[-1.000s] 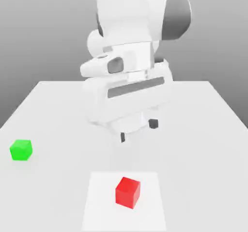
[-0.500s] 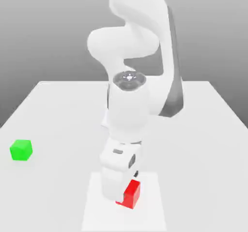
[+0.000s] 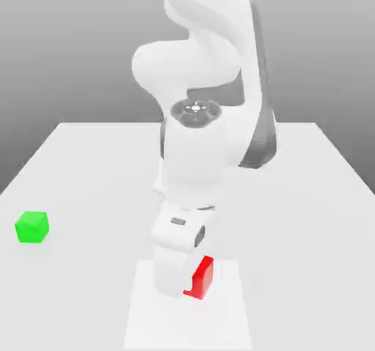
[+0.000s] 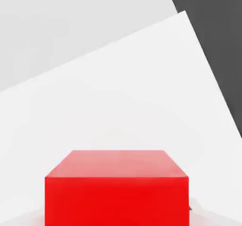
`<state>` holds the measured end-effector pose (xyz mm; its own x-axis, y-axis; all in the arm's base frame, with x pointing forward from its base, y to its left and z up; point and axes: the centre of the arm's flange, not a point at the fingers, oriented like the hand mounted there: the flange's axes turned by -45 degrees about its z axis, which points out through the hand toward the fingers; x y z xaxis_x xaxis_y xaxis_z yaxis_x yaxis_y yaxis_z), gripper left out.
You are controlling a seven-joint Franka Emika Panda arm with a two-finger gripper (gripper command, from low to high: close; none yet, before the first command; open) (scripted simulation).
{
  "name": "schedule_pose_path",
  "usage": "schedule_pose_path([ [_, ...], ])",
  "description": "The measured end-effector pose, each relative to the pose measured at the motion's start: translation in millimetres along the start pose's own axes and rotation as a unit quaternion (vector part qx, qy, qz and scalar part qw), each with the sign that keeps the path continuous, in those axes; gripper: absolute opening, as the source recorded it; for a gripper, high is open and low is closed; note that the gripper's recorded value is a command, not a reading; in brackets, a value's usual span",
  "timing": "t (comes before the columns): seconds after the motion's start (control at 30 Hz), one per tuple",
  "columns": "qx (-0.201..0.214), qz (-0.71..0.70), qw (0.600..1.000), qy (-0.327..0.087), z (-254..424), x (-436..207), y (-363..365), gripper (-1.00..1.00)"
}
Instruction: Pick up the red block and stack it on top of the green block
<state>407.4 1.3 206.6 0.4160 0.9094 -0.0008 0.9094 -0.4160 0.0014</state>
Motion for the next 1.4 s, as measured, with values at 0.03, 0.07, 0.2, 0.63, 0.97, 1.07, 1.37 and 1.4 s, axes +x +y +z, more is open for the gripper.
schedule_pose_path([
  [0.03,-0.002,0.012,1.000,0.000,-5.5,-18.5,8.1,-1.00],
  [0.07,-0.004,0.021,1.000,-0.001,-10.4,-37.6,15.6,-1.00],
  [0.2,-0.010,0.051,0.999,-0.003,-26.4,-119.3,36.0,-1.00],
  [0.63,-0.003,0.123,0.992,-0.003,-42.8,-367.0,-17.7,-1.00],
  [0.97,-0.010,0.135,0.991,-0.001,-25.4,-403.4,-37.1,-1.00],
  [1.07,-0.012,0.136,0.991,0.000,-16.3,-404.0,-36.7,-1.00],
  [1.37,-0.002,0.134,0.991,0.001,21.4,-401.4,-39.8,-1.00],
  [1.4,-0.001,0.134,0.991,0.001,25.7,-400.8,-40.5,1.00],
])
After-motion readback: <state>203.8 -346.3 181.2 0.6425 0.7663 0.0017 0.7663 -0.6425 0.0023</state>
